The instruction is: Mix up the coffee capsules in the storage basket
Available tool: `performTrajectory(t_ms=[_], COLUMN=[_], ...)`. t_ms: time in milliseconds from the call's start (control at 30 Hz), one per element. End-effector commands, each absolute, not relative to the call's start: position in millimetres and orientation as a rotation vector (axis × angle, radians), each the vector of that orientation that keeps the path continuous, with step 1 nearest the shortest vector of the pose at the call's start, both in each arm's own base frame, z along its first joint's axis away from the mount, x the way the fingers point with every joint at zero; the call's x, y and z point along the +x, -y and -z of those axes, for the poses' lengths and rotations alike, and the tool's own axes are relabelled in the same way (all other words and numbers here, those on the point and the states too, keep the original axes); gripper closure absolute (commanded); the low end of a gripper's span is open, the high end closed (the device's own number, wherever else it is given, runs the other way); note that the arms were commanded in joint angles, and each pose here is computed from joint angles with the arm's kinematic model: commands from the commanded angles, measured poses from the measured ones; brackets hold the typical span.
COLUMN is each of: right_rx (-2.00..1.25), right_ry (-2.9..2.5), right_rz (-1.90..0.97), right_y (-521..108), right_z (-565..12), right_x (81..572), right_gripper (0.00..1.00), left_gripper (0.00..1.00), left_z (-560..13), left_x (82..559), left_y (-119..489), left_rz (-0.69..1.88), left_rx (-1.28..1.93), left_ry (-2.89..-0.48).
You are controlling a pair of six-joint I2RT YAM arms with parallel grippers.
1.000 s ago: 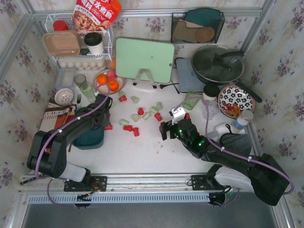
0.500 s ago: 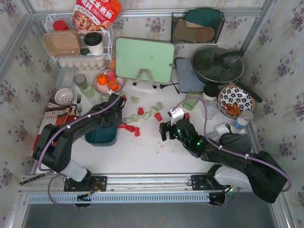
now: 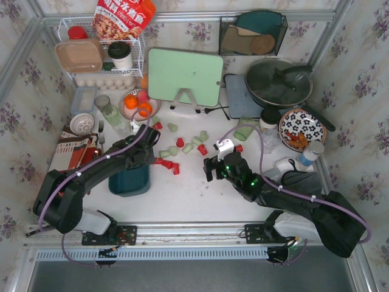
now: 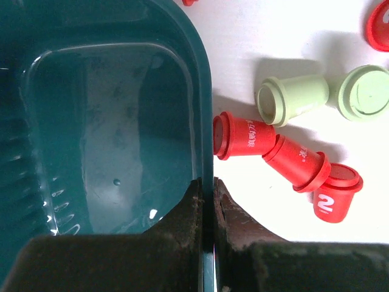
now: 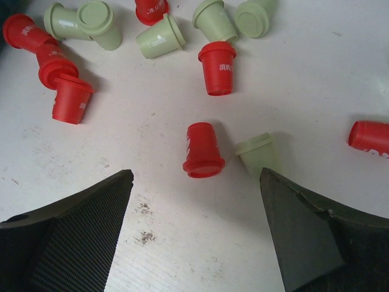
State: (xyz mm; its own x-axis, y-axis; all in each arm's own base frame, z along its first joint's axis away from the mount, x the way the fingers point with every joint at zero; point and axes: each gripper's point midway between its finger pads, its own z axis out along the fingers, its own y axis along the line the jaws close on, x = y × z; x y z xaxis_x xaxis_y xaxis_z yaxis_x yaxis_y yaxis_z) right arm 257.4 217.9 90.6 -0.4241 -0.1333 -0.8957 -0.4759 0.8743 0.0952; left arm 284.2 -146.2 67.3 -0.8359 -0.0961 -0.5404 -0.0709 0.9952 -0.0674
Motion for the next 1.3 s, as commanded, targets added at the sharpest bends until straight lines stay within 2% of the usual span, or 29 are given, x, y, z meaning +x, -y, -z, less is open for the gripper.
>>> performTrajectory(t_ms=[0, 200, 300, 467, 667, 900, 1267], right_rx=[-0.437, -0.403, -0.358, -0.122, 0.123, 0.338, 0.408], right_ry=[-1.968, -1.928, -1.901, -1.899, -1.920, -1.918, -1.944], right_rz=[-0.409, -0.399, -0.380, -0.212, -0.094, -0.277, -0.405], right_y=[-222, -217, -210, -175, -134, -107, -101], right_z=[-99, -108, -114, -125, -122, -116, -80], right_x=[263, 265, 267, 283, 307, 344, 369], right_gripper=[0.07, 0.07, 0.07, 0.07, 0.07, 0.07, 0.06], left_gripper=[1.00, 1.00, 1.00, 1.00, 1.00, 1.00, 1.00], left_z=[-74, -93, -131, -179, -208, -220, -230], left_x=[284, 282, 281, 277, 271, 264, 248], left_y=[145, 141, 142, 154, 166, 193, 200], left_rz=[0.029, -0.119, -0.157, -0.092, 0.026, 0.140, 0.200], left_rx=[-0.133, -0.007, 0.056, 0.147, 0.229, 0.376, 0.458], left_ry=[-2.547, -2.498, -2.411, -2.315, -2.211, -2.130, -2.091])
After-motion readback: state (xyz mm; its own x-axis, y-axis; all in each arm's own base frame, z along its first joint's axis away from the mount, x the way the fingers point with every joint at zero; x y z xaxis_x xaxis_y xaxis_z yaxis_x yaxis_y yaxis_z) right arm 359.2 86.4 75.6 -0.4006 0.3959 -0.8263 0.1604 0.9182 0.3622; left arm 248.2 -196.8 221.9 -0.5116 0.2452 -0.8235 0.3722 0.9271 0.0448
